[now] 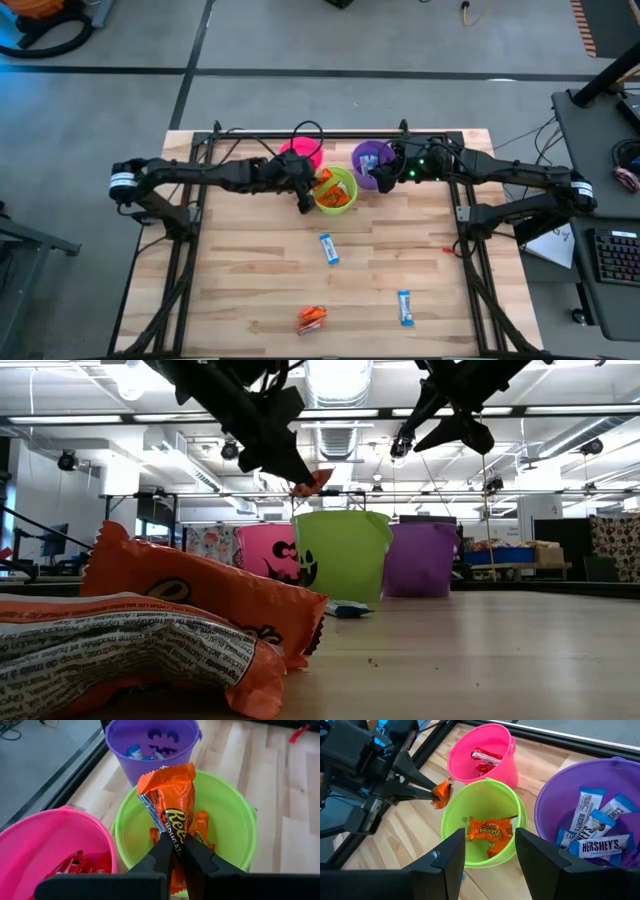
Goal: Sort candy
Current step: Put the orange candy into the green bin, then put the blue candy into the violet bin
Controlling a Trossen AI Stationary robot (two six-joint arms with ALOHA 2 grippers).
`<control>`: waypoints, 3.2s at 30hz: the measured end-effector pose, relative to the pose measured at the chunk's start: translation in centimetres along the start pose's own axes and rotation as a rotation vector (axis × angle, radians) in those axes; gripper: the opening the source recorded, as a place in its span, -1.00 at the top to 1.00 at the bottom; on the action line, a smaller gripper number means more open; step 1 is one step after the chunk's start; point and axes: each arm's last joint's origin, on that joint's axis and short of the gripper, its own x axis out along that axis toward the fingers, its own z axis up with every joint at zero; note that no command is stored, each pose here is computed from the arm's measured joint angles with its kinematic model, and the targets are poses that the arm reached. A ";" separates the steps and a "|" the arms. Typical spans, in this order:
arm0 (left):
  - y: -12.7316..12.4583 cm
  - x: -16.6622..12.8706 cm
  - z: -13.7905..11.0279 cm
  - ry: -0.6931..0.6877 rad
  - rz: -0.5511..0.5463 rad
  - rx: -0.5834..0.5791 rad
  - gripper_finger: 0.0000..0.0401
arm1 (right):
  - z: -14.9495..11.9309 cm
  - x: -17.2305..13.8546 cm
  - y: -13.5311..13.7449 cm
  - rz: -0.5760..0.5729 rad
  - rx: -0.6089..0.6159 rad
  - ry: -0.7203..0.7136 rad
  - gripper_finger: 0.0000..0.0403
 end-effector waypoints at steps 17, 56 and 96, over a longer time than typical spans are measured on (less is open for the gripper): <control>-0.1 0.1 0.4 -0.041 -0.021 -0.021 0.53 | 0.0 0.0 0.0 -0.001 0.016 -0.001 0.18; -1.6 -11.5 2.1 -0.224 -0.188 -0.044 0.23 | -14.1 3.2 7.2 -0.077 0.384 0.793 0.32; -1.8 -10.7 1.5 -0.158 -0.176 -0.027 0.23 | -27.5 2.1 8.3 -0.518 0.343 1.066 0.32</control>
